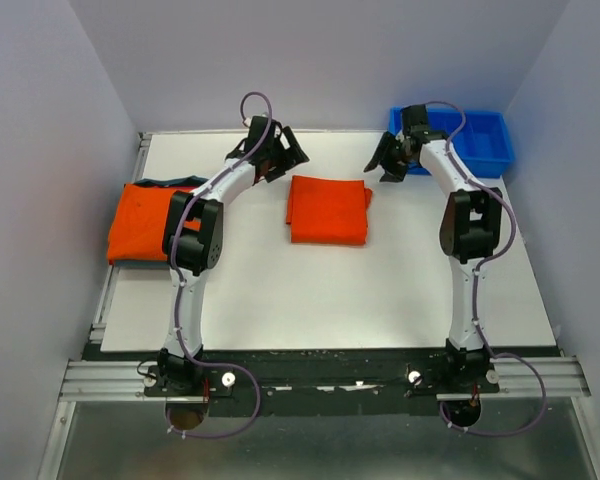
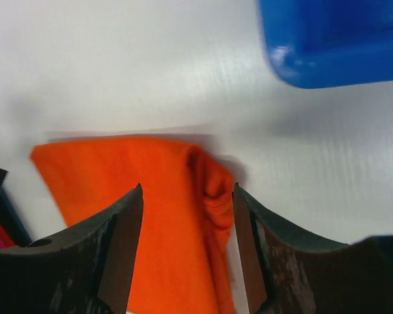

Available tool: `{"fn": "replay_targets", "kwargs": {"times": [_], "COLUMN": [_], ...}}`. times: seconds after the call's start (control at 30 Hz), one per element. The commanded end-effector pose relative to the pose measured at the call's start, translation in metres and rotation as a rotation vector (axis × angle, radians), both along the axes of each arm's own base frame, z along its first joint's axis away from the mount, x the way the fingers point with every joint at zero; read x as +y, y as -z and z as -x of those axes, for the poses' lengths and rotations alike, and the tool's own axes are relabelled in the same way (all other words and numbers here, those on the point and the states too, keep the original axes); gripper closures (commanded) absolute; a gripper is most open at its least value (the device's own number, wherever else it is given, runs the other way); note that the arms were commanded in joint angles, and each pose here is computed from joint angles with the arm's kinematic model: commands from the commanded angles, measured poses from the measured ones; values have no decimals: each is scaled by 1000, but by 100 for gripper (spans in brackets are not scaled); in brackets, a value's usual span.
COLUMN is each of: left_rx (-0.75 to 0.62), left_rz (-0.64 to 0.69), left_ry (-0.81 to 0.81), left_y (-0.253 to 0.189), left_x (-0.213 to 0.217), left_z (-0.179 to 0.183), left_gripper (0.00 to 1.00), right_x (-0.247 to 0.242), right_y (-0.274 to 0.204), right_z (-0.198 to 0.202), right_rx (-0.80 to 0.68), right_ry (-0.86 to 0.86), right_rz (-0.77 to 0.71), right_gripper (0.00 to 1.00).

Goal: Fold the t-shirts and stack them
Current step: Fold the long partially folded tshirt into a neat square, then put the neatly folded tshirt into the corner of the board with both arms

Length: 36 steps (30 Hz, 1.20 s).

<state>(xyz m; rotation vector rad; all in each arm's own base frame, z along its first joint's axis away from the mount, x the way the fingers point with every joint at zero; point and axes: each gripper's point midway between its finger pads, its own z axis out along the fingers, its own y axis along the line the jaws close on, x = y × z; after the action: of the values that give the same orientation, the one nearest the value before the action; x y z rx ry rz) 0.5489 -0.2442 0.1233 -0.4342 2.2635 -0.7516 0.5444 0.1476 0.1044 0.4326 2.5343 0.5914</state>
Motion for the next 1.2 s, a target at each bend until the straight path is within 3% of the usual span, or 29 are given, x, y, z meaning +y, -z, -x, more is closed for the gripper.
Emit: {"fn": "replay_targets", "kwargs": {"times": [0.0,0.17,0.4,0.63,0.77,1.0,1.17], "left_rx": [-43,-84,-46,34,55,48,42], "left_rz": [3,0,60,62,54,56,59], "left_ry": [90,127,139,120,105,111,109], "left_y": [4,8,36,70,79,76,72], "left_x": [-6,-1,-3,-3,1,1,2], "left_z": [-20,-5,22,21,21,22,21], "left_gripper": [1,5,7,16,18,20,21], "right_x": [-6,0,18,16,-6,-37,-14], "right_y": [22,24,42,69,79,38,28], "right_z": [5,25,41,34,39,41,37], "right_rx": [54,-24,-7,57,107,-38,-92], "right_ry": [-7,-56,-99,-45,52,179,78], "right_rz": [-2,-49,-163,-153,-70,34,-75], "right_gripper": [35,36,28,30,32,28,26]}}
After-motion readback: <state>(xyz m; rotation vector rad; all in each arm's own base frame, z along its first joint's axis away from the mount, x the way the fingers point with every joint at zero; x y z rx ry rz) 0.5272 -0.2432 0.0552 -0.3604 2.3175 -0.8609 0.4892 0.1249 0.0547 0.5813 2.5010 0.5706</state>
